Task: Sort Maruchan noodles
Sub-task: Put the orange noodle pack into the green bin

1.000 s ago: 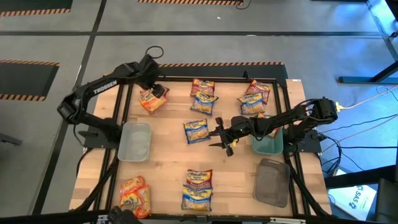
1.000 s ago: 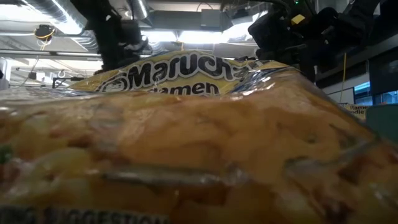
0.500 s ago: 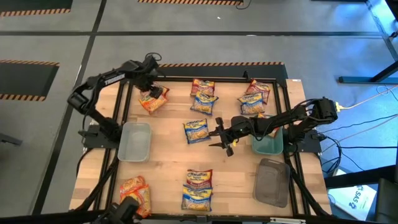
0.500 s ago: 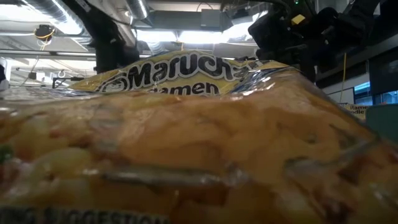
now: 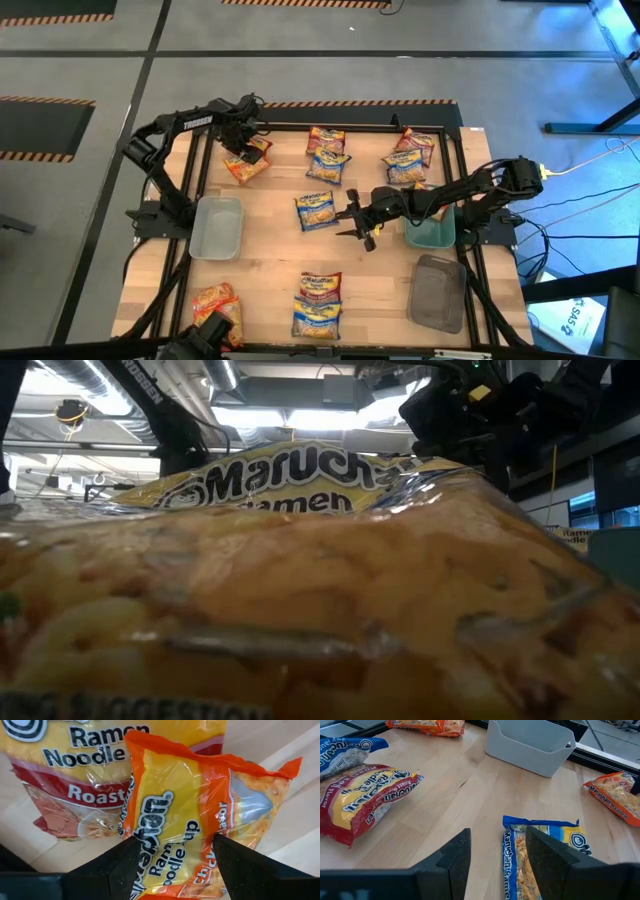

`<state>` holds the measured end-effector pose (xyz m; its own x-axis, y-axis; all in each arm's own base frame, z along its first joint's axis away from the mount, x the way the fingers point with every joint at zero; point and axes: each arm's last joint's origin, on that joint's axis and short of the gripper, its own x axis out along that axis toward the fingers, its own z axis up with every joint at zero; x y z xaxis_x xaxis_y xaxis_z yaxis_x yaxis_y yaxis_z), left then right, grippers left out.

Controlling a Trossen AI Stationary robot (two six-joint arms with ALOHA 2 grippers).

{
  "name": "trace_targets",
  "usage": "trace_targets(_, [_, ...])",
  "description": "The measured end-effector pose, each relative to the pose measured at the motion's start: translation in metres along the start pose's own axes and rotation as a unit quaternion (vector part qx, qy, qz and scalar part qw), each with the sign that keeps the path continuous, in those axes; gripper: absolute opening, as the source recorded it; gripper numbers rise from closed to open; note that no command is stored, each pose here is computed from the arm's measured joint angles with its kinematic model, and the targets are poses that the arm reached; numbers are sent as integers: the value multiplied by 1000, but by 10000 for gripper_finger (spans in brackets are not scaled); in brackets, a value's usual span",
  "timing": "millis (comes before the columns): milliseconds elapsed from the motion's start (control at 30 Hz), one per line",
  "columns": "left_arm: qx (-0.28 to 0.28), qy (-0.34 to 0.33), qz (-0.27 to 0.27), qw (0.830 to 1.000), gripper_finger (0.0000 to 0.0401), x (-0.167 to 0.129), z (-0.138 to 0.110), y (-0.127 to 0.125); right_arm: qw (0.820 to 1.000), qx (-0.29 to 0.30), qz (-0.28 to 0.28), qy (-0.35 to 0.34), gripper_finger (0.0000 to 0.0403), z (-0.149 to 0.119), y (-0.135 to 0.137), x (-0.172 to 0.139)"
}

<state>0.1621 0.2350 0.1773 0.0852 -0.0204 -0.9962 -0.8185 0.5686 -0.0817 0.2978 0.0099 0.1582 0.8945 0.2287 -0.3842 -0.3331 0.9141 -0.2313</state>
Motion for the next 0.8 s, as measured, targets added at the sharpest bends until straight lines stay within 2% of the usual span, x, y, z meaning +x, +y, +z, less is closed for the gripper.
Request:
trace_targets(167, [4,0,-8,1000,191,0,0,-1,1000,0,0,0,174,0,0,0])
trace_targets(567, [16,3,-8,1000,15,1,-1,-2,1000,0,-1,0,174,0,0,0])
trace_targets(800, [57,11,13,998,3,2,-3,-25,1000,0,-10,2,174,0,-1,0])
